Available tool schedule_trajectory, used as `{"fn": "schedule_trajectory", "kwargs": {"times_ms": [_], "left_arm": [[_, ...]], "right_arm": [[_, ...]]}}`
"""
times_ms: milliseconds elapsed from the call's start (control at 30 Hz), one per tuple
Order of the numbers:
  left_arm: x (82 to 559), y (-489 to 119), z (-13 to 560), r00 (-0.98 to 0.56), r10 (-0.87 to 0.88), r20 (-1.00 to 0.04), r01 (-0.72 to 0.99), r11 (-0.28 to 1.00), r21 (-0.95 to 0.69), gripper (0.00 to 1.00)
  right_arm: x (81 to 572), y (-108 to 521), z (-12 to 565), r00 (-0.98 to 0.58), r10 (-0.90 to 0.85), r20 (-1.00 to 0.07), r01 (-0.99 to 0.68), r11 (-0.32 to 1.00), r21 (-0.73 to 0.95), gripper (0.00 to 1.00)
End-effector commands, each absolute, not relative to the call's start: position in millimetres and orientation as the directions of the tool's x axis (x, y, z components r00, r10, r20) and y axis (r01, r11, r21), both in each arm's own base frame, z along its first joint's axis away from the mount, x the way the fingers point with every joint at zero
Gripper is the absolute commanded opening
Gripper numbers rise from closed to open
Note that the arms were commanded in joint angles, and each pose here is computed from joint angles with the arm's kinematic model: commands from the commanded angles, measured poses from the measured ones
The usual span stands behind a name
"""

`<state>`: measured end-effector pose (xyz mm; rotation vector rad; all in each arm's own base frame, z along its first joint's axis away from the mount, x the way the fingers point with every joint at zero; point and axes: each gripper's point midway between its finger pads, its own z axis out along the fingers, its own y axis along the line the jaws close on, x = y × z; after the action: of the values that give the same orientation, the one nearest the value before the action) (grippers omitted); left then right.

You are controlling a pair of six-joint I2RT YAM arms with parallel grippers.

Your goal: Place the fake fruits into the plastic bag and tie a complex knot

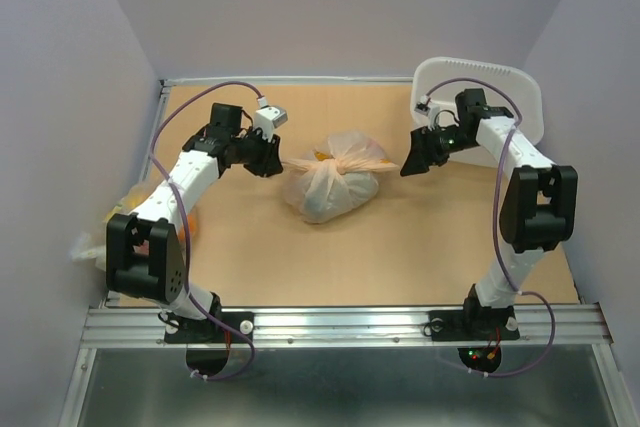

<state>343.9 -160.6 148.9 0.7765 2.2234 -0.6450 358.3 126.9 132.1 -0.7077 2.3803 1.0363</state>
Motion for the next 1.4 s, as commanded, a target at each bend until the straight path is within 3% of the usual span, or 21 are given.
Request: {"fn": "schedule_trajectory", "kwargs": {"times_ms": [0,167,267,400,600,633,700,733,833,900,933,1067,1133,1200,1233,1333,1367], "left_arm": [[342.2,-178.2,175.1,-0.521,0.351,-0.778,0.741,0.638,-0.208,0.34],[341.2,-182.4,177.3,-0.51,0.361,-0.781,0.751,0.629,-0.2,0.47],[341.7,-182.6,174.6,-0.515,0.364,-0.776,0.748,0.633,-0.2,0.54],[343.0,-179.5,170.7,-0.518,0.38,-0.766,0.744,0.642,-0.185,0.56],[344.0,-174.9,160.5,-0.532,0.412,-0.74,0.741,0.65,-0.17,0.56],[345.0,-174.0,158.3,-0.533,0.417,-0.736,0.74,0.652,-0.167,0.56],[344.9,-173.6,153.0,-0.538,0.429,-0.726,0.741,0.652,-0.164,0.55],[345.5,-173.9,148.3,-0.539,0.439,-0.719,0.744,0.649,-0.162,0.55],[350.7,-174.5,139.3,-0.538,0.446,-0.715,0.741,0.655,-0.148,0.54],[359.5,-176.6,133.9,-0.554,0.404,-0.728,0.707,0.69,-0.155,0.43],[361.2,-176.6,131.5,-0.565,0.386,-0.73,0.692,0.703,-0.164,0.27],[371.4,-182.4,140.1,-0.56,0.33,-0.76,0.669,0.721,-0.181,0.0],[371.7,-182.9,143.4,-0.553,0.327,-0.766,0.673,0.717,-0.18,0.0],[367.3,-187.2,147.2,-0.529,0.345,-0.775,0.71,0.681,-0.181,0.12],[364.8,-188.5,152.4,-0.51,0.348,-0.787,0.723,0.669,-0.173,0.27],[363.1,-197.1,165.4,-0.439,0.37,-0.819,0.773,0.621,-0.133,0.44],[364.3,-198.8,167.1,-0.426,0.38,-0.821,0.779,0.616,-0.119,0.45]], "right_arm": [[369.3,141.0,165.4,-0.658,-0.347,-0.669,-0.716,0.564,0.411,0.86],[378.1,157.0,174.0,-0.527,-0.467,-0.71,-0.812,0.521,0.261,0.92],[378.3,170.1,170.1,-0.452,-0.543,-0.707,-0.86,0.475,0.185,0.92],[380.2,183.4,162.5,-0.405,-0.6,-0.69,-0.888,0.439,0.14,0.88],[386.5,184.0,144.1,-0.371,-0.69,-0.622,-0.899,0.436,0.053,0.61],[387.2,182.9,143.5,-0.366,-0.701,-0.612,-0.898,0.438,0.036,0.47],[387.7,182.6,144.7,-0.36,-0.707,-0.608,-0.898,0.439,0.022,0.33],[387.6,182.3,145.7,-0.361,-0.708,-0.607,-0.897,0.442,0.018,0.2],[389.0,178.4,144.9,-0.379,-0.711,-0.592,-0.885,0.466,0.007,0.01],[388.2,176.9,145.0,-0.388,-0.708,-0.59,-0.88,0.474,0.009,0.0],[387.5,177.4,145.3,-0.387,-0.708,-0.591,-0.88,0.474,0.009,0.0],[386.7,174.1,144.1,-0.395,-0.71,-0.583,-0.874,0.486,0.0,0.0],[385.1,173.0,144.9,-0.395,-0.711,-0.581,-0.873,0.487,-0.003,0.0],[384.1,174.6,147.0,-0.39,-0.707,-0.59,-0.876,0.483,0.0,0.0],[383.5,174.8,148.3,-0.389,-0.704,-0.594,-0.876,0.482,0.003,0.01],[382.7,178.6,151.1,-0.385,-0.697,-0.605,-0.88,0.475,0.013,0.0],[382.0,180.2,151.0,-0.383,-0.694,-0.61,-0.883,0.469,0.02,0.0]]}}
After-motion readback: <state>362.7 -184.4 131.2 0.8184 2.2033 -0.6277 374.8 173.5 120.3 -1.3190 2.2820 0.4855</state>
